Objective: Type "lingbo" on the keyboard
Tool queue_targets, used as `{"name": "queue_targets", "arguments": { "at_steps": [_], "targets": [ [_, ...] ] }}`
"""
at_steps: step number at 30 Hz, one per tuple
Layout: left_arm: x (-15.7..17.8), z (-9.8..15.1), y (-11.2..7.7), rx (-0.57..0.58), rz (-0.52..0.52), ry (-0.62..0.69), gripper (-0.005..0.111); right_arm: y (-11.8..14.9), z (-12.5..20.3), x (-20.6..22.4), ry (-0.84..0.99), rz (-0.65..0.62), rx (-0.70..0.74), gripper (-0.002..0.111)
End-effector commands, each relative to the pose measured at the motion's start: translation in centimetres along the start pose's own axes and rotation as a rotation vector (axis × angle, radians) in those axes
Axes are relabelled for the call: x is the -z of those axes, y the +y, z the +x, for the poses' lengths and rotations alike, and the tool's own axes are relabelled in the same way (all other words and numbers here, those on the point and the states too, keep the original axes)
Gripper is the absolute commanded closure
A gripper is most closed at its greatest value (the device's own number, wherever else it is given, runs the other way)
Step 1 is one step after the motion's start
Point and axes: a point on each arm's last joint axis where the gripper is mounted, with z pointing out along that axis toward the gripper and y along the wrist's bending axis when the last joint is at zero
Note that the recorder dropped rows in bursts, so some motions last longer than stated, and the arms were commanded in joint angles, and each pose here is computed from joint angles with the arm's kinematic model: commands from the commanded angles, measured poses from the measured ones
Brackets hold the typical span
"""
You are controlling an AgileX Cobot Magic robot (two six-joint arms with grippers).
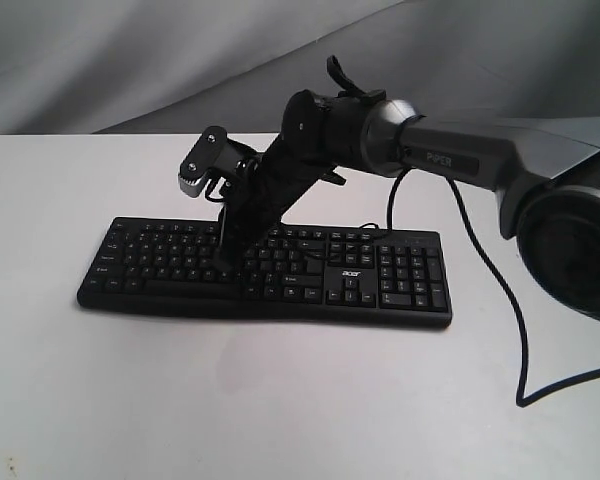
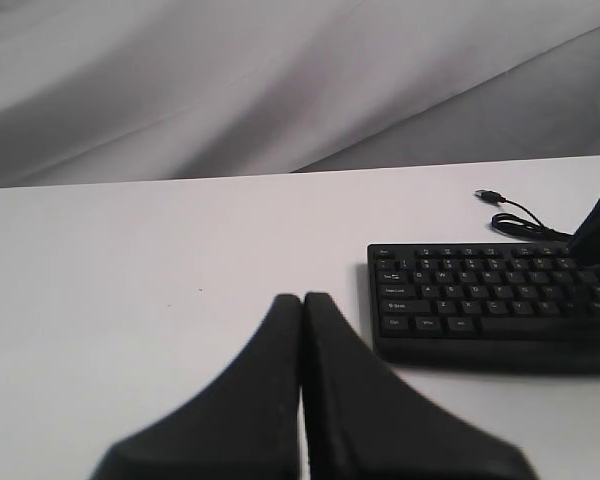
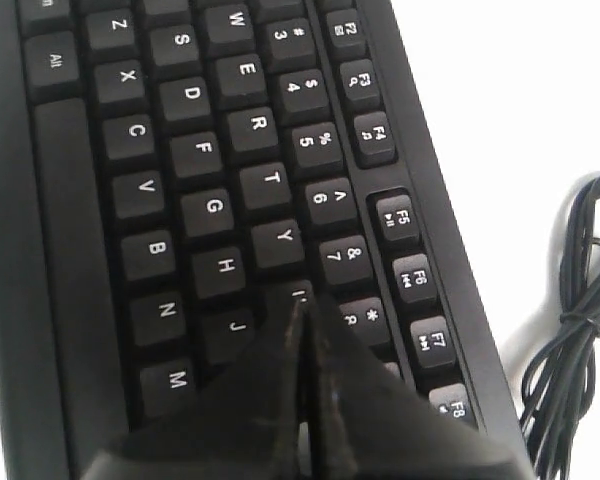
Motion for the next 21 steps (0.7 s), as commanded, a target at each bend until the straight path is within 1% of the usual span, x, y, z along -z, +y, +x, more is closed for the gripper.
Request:
{"name": "queue_targets", "arguments": {
  "at_steps": [1, 7, 21],
  "targets": [
    [-0.01, 0.08, -0.02, 0.006, 0.001, -0.006, 0.106, -0.21, -0.37, 0.25, -0.023, 0.016, 0.007, 0.108],
    [-0.01, 0.08, -0.02, 0.006, 0.001, -0.006, 0.106, -0.24, 0.11, -0.66, -0.016, 0.015, -0.001, 0.108],
    [-0.01, 0.08, -0.02, 0.006, 0.001, -0.006, 0.106, -0.50, 0.38, -0.63, 0.008, 0.035, 0.018, 0.108]
  ]
}}
